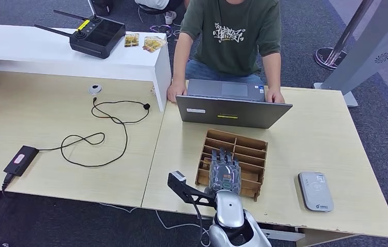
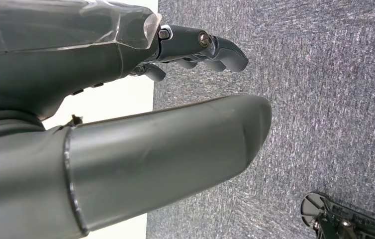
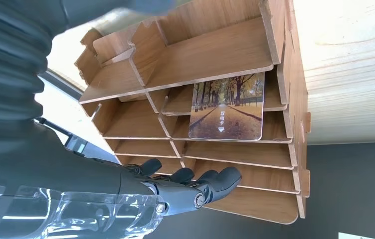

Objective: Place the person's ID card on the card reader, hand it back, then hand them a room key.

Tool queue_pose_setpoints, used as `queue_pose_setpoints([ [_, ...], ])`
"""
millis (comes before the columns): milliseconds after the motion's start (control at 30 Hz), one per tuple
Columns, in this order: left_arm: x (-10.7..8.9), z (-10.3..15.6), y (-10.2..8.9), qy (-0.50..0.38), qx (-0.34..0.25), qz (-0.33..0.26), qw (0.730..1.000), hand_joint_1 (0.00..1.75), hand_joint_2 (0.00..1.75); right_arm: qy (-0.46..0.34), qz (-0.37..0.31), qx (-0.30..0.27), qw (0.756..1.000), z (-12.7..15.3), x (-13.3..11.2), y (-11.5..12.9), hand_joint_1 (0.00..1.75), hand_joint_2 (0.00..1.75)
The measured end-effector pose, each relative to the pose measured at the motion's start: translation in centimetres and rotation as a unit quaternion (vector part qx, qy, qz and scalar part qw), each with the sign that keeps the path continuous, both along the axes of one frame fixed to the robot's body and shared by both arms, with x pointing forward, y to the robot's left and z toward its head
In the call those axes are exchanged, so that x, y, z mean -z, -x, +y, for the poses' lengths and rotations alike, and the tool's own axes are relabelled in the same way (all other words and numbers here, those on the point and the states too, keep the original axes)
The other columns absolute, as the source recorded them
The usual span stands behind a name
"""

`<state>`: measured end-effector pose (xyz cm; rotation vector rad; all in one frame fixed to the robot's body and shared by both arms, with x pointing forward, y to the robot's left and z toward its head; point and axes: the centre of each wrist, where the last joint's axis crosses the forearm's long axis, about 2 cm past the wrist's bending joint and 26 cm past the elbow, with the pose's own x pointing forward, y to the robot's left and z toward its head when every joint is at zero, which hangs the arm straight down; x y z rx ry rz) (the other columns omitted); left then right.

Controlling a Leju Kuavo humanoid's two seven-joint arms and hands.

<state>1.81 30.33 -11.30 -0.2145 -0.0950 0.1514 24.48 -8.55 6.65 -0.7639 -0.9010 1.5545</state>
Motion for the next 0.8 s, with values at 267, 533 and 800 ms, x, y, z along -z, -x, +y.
queue_pose_setpoints([
  [267, 0.0, 0.0, 0.0, 0.0, -0.001, 0.0, 1.0, 0.0, 0.0, -0.001, -0.002, -0.001, 1.0, 0.01, -0.04, -0.02, 1.32, 1.75],
  [533, 0.0, 0.0, -0.01, 0.0, -0.002, 0.001, 1.0, 0.0, 0.0, -0.001, -0.005, -0.002, 1.0, 0.02, -0.16, -0.13, 1.3, 1.75],
  [800, 0.0, 0.0, -0.01, 0.0, -0.002, 0.001, 1.0, 0.0, 0.0, -0.001, -0.006, -0.002, 1.0, 0.02, -0.21, -0.15, 0.99, 1.75],
])
